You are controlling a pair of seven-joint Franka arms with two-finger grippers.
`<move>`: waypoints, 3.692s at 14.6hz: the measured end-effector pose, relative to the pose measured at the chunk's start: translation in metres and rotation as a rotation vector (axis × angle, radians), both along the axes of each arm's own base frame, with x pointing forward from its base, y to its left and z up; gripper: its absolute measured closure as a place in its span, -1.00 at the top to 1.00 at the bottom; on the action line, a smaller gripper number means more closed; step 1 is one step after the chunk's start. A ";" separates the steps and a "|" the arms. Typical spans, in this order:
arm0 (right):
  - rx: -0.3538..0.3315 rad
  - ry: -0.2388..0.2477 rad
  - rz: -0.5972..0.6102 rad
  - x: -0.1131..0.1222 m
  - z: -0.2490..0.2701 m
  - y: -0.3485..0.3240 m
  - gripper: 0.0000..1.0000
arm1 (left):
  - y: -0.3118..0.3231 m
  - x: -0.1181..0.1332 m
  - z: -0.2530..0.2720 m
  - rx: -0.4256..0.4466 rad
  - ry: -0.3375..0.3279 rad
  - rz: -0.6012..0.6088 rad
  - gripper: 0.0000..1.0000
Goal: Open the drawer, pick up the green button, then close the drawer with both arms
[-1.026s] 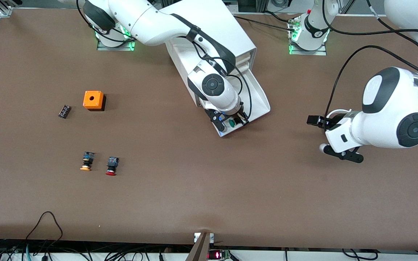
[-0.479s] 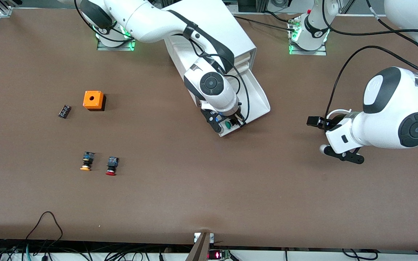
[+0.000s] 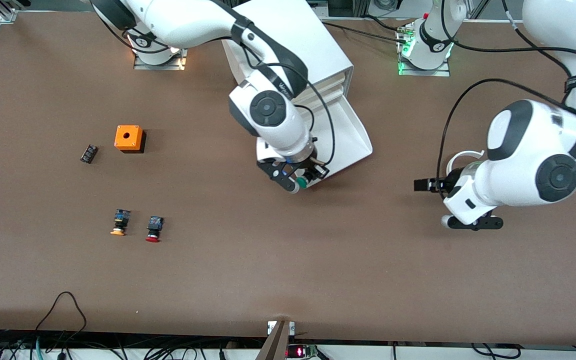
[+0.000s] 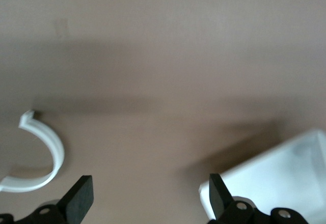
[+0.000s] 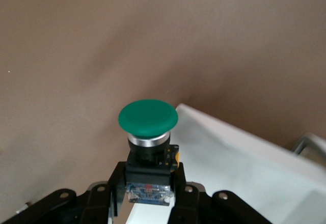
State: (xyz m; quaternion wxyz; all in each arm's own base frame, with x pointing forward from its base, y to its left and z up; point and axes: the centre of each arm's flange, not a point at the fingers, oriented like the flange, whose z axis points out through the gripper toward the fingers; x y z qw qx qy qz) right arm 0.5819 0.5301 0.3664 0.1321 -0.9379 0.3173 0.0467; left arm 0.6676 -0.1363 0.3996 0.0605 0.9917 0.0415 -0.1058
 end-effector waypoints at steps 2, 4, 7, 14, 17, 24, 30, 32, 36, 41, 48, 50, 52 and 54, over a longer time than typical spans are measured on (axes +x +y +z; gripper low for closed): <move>-0.014 -0.020 0.081 0.022 0.003 -0.029 -0.19 | -0.021 -0.007 -0.025 0.003 -0.030 0.095 1.00; -0.040 -0.020 0.183 0.039 0.005 -0.060 -0.19 | -0.044 -0.019 -0.048 -0.002 -0.068 0.172 1.00; -0.087 0.012 0.347 0.062 0.000 -0.113 -0.19 | -0.064 -0.036 -0.088 -0.025 -0.143 0.267 1.00; -0.134 0.048 0.576 0.117 -0.049 -0.257 -0.19 | -0.134 -0.092 -0.144 0.040 -0.099 0.408 1.00; -0.132 0.050 0.616 0.125 -0.076 -0.294 -0.19 | -0.159 -0.107 -0.160 0.056 -0.065 0.424 1.00; -0.121 0.042 0.692 0.128 -0.146 -0.342 -0.19 | -0.192 -0.136 -0.177 0.089 -0.050 0.345 1.00; -0.143 0.046 0.707 0.128 -0.174 -0.346 -0.19 | -0.220 -0.167 -0.178 0.125 0.019 0.253 1.00; -0.145 0.037 0.705 0.129 -0.174 -0.346 0.07 | -0.232 -0.177 -0.176 0.121 0.029 0.232 1.00; -0.161 -0.014 0.676 0.141 -0.161 -0.362 0.74 | -0.251 -0.198 -0.174 0.137 0.070 0.190 1.00; -0.183 -0.134 0.688 0.158 -0.084 -0.381 1.00 | -0.269 -0.221 -0.176 0.129 0.149 0.186 1.00; -0.230 -0.196 0.665 0.149 0.025 -0.410 1.00 | -0.282 -0.239 -0.190 0.108 0.245 0.205 1.00; -0.243 -0.202 0.643 0.139 0.048 -0.430 1.00 | -0.283 -0.243 -0.191 0.114 0.271 0.204 1.00; -0.254 -0.207 0.622 0.127 0.069 -0.452 1.00 | -0.288 -0.249 -0.190 0.115 0.290 0.197 1.00; -0.261 -0.203 0.607 0.110 0.087 -0.475 1.00 | -0.289 -0.251 -0.189 0.110 0.307 0.213 1.00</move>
